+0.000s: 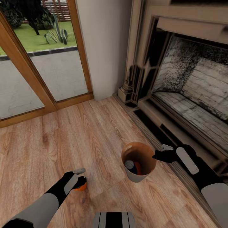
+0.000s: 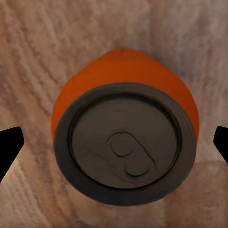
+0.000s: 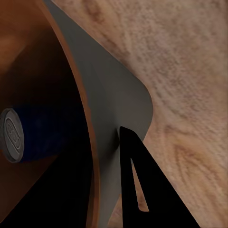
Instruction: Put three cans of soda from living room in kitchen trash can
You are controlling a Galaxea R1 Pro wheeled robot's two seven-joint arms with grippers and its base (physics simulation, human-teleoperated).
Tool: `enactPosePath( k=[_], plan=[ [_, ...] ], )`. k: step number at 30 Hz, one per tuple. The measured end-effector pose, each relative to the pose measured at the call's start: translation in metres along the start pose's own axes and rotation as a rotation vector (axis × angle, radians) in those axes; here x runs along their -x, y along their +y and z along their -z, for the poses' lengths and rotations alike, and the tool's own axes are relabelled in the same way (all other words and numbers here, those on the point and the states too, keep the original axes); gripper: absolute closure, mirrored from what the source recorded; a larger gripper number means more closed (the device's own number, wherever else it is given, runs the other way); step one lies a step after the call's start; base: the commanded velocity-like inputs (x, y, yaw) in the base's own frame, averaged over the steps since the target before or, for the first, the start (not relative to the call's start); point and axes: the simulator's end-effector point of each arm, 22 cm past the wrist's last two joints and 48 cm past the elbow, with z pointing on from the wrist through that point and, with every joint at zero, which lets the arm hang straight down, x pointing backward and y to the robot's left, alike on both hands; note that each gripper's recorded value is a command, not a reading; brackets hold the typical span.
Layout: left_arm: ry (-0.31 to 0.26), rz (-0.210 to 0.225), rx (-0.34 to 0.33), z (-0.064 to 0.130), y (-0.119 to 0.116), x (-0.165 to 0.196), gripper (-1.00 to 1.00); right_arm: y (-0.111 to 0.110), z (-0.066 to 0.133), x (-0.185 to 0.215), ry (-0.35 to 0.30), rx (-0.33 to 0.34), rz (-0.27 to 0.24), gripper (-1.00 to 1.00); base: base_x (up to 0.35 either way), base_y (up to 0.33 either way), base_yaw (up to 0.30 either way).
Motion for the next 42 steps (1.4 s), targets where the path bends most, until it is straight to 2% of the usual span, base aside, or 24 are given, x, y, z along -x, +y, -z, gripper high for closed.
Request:
enactPosePath(
  k=[6, 14, 15, 26, 42],
  plan=[
    [-0.032, 0.005, -0.035, -0.001, -0.009, 0.004, -1.0, -0.001, 0.0, 0.0, -0.001, -0.004, 0.001, 1.0, 0.0, 0.0, 0.0],
    [-0.037, -0.006, -0.038, -0.001, -0.008, 0.005, -1.0, -0.002, 0.001, 0.001, -0.002, -0.003, -0.001, 1.0, 0.0, 0.0, 0.0],
    [-0.038, -0.006, -0.037, -0.001, -0.007, 0.005, 1.0, -0.002, 0.001, 0.001, -0.002, -0.003, -0.001, 1.0, 0.0, 0.0, 0.0],
    [-0.037, 0.003, -0.043, -0.001, -0.008, 0.004, 1.0, -0.001, 0.0, 0.0, 0.0, -0.002, 0.0, 1.0, 0.0, 0.0, 0.0],
    [-0.09, 0.02, -0.069, 0.026, -0.011, 0.019, 1.0, 0.014, 0.032, 0.016, -0.058, 0.01, 0.022, 1.0, 0.0, 0.0, 0.0]
  ],
)
